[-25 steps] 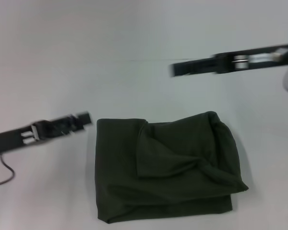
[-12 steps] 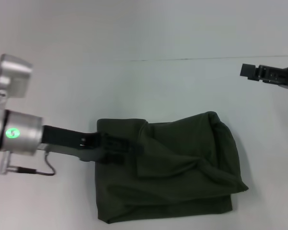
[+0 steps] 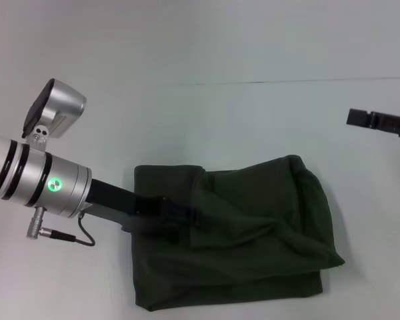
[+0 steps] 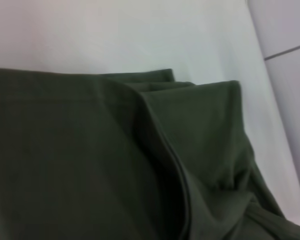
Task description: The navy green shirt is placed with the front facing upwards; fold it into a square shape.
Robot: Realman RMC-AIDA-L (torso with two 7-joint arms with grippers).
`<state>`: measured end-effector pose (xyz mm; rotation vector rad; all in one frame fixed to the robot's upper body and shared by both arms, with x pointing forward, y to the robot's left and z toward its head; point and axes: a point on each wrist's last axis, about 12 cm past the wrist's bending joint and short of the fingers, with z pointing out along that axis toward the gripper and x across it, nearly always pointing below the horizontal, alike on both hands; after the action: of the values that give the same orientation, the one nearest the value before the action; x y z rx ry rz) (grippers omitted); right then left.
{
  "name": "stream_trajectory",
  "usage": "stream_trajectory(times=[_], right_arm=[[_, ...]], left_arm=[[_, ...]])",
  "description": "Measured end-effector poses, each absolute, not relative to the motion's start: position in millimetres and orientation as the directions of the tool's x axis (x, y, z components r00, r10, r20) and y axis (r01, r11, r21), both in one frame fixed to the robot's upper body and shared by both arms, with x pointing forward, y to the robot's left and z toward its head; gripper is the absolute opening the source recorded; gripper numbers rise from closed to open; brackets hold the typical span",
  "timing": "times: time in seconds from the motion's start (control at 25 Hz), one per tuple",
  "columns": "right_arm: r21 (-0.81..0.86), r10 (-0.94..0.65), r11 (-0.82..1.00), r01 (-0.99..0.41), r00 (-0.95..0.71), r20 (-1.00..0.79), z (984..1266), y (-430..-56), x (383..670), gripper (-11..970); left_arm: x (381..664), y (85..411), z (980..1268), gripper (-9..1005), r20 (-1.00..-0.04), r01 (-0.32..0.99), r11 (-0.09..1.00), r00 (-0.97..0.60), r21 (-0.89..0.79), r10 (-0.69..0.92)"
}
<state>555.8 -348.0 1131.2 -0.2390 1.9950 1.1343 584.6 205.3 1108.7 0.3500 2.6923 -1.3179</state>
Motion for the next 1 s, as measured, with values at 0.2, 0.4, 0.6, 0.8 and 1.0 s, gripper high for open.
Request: stream_trajectory(times=[0.2,0.4,0.6,0.8,1.0], right_arm=[[0.583,0.074,0.555,-0.594,-0.662,-0.745,1126.0,-340.8,547.6,931],[0.427,-0.17,0.489,-0.761,-0.563,-0.809,1112.2,-337.1,527.9,930],[0.343,-0.22,0.487,-0.803,-0.493,-0.842,1104.2,-348.9,512.2,930],[0.349,-0.214,0.493,-0.797,-0.5,-0.839,1101.7,-352.2,508.0,929],[0.355,-0.213,0.496,-0.793,-0.507,-0.835,1099.8,-353.5,505.0,929]], left_arm=[[584.9,201.7,1108.3,887,-0.206,0.262,0.597,-0.965,-0.759,0.161],[585.5,198.9,1108.6,884,-0.209,0.265,0.595,-0.964,-0.759,0.164],[584.6,193.6,1107.7,879,-0.208,0.266,0.587,-0.964,-0.764,0.166],[585.2,186.3,1107.7,874,-0.211,0.273,0.583,-0.962,-0.765,0.173],[587.5,183.3,1108.7,869,-0.217,0.271,0.584,-0.963,-0.765,0.162]])
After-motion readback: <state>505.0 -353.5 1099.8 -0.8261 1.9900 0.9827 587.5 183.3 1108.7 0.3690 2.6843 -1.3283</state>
